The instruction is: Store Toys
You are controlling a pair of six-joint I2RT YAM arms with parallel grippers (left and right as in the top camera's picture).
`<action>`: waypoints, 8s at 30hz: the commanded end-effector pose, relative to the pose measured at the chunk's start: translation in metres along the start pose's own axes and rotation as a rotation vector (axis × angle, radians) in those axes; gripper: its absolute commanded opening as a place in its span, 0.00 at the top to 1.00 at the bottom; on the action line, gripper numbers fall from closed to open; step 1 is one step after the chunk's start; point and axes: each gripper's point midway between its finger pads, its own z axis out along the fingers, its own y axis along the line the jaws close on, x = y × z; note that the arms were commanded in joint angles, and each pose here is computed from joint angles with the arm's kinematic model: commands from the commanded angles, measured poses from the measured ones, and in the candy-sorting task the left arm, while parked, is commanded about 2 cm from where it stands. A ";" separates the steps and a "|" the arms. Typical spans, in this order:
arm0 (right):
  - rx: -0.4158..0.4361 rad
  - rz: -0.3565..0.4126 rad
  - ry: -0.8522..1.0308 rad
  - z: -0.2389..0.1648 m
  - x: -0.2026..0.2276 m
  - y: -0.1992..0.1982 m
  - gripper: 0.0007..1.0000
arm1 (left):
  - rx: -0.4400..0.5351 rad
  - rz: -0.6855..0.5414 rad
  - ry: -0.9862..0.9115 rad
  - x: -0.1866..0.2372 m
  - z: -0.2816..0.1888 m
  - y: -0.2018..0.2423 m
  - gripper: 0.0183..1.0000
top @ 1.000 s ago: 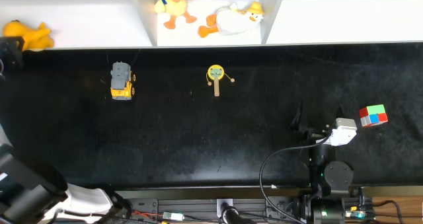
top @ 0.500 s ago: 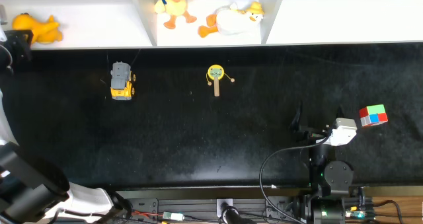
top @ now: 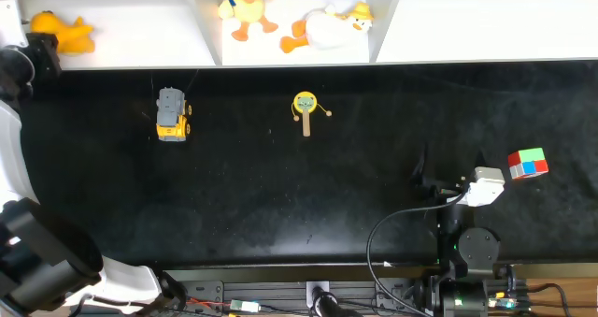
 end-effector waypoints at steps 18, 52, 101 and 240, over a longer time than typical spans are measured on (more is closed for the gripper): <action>-0.005 0.008 0.002 0.000 0.004 0.000 0.01 | -0.058 -0.039 -0.014 -0.007 -0.005 0.020 0.94; -0.005 0.008 0.002 0.000 0.004 0.000 0.00 | -0.019 -0.026 -0.040 -0.013 0.024 0.004 0.92; -0.005 0.008 0.002 0.000 0.004 0.000 0.00 | -0.002 -0.001 -0.089 -0.024 0.040 -0.006 0.00; -0.005 0.008 0.002 0.000 0.004 0.000 0.01 | 0.087 -0.112 -0.067 0.046 0.001 -0.164 0.76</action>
